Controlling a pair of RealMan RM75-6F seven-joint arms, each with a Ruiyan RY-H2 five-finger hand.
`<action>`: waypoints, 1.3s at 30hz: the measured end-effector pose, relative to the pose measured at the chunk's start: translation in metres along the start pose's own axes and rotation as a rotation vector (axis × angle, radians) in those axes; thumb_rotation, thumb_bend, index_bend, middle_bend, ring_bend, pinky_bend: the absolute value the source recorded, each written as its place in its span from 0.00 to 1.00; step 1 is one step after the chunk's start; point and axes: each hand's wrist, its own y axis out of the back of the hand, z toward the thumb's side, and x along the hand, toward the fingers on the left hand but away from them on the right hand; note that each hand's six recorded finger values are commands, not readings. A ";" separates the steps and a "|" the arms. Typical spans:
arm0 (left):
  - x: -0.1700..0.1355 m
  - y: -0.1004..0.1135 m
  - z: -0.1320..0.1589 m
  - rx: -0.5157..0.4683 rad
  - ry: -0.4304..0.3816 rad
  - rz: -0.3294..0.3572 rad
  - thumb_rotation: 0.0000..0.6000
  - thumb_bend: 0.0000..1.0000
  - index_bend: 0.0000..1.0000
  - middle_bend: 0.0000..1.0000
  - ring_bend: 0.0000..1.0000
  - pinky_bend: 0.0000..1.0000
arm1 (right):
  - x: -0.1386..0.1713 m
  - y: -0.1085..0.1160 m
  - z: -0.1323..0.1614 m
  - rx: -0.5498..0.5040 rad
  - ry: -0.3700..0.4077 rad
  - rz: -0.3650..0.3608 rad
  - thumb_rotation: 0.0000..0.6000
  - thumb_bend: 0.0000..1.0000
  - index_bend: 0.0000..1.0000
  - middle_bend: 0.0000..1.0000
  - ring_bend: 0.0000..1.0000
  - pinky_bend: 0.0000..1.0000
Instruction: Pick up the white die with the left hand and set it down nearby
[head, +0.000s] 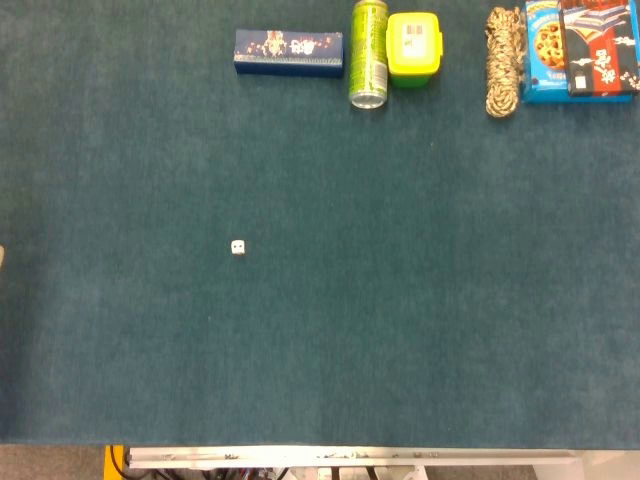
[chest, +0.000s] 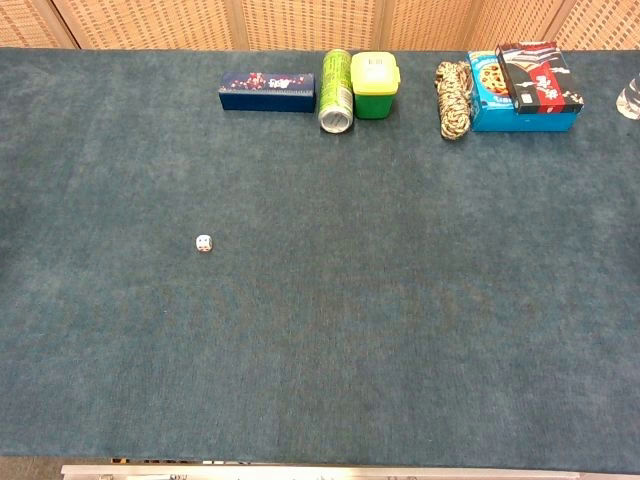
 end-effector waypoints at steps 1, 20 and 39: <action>0.000 0.000 -0.001 0.001 0.002 -0.001 1.00 0.27 0.29 0.20 0.22 0.38 | 0.000 0.000 0.000 0.000 -0.001 -0.001 1.00 0.39 0.24 0.37 0.29 0.37; -0.010 -0.015 0.040 0.004 -0.170 -0.095 1.00 0.27 0.33 0.34 0.31 0.48 | -0.008 -0.003 0.002 -0.037 0.001 0.013 1.00 0.39 0.26 0.37 0.29 0.37; 0.001 -0.034 0.120 0.056 -0.443 -0.571 1.00 0.98 0.28 1.00 0.99 0.99 | -0.006 0.003 -0.006 -0.053 -0.019 -0.010 1.00 0.39 0.26 0.37 0.29 0.37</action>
